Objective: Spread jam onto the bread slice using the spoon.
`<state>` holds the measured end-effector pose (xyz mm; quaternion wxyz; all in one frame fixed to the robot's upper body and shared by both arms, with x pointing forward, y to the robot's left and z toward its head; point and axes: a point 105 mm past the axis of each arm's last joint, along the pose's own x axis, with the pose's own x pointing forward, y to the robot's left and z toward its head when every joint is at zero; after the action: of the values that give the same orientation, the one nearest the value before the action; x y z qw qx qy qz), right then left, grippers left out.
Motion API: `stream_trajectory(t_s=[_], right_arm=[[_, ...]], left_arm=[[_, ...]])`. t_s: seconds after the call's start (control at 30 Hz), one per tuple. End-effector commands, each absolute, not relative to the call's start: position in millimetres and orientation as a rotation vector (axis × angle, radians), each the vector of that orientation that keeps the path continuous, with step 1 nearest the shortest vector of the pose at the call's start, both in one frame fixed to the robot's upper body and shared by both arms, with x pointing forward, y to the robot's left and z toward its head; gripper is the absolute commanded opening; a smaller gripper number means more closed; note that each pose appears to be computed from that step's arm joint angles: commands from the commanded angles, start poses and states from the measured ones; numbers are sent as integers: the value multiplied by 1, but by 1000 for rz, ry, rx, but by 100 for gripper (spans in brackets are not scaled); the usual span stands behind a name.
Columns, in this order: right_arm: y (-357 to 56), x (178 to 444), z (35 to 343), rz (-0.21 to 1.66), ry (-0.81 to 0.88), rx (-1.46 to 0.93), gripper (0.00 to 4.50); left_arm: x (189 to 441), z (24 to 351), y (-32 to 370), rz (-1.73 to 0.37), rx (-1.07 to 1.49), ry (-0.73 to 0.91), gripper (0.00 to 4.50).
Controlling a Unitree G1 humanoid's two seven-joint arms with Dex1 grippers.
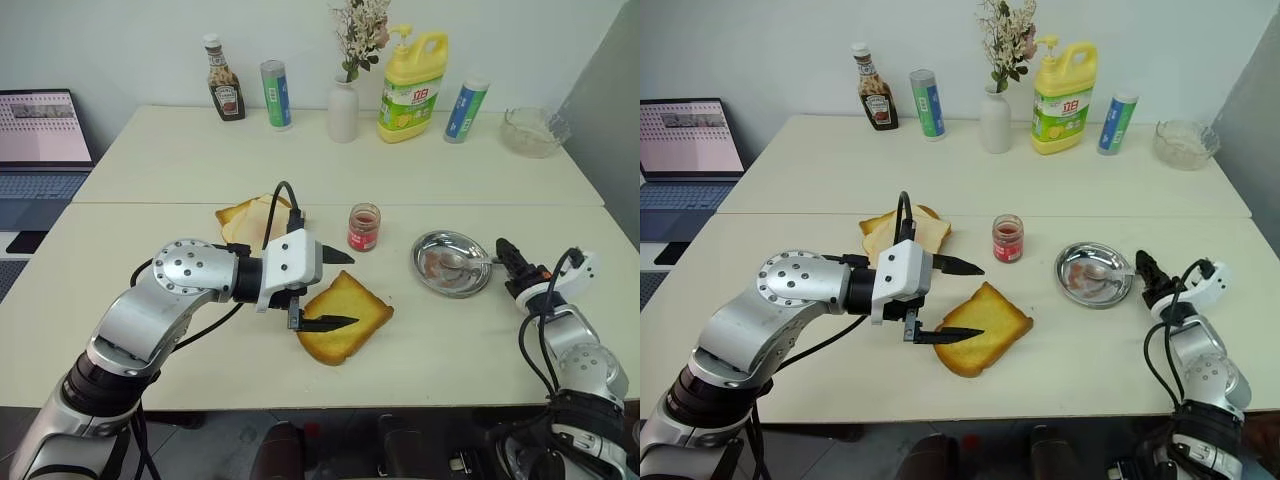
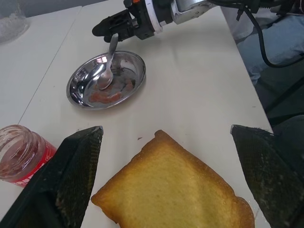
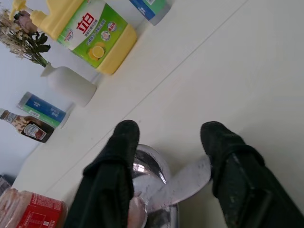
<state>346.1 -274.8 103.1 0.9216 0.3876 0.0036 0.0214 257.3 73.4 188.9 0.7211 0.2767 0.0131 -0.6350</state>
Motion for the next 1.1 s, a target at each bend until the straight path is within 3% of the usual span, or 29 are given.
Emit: stream_trajectory(t_s=[0.03,0.13,0.43,0.63,0.77,0.97,1.1], right_arm=[[-284,345,120,36,-65,802,109],[-285,343,124,34,-79,830,3],[-289,342,135,39,-114,848,3],[-281,338,178,144,-189,778,3],[-276,334,191,188,-193,742,3],[-226,332,249,419,-216,507,3],[-191,343,270,530,-222,398,3]], left_arm=[[258,191,72,-1396,634,1,450],[258,189,74,-1388,631,8,450],[261,186,79,-1360,633,15,450],[268,187,92,-1282,607,34,450],[272,189,98,-1239,587,35,450],[293,189,136,-1013,547,94,450],[297,188,145,-949,525,103,450]])
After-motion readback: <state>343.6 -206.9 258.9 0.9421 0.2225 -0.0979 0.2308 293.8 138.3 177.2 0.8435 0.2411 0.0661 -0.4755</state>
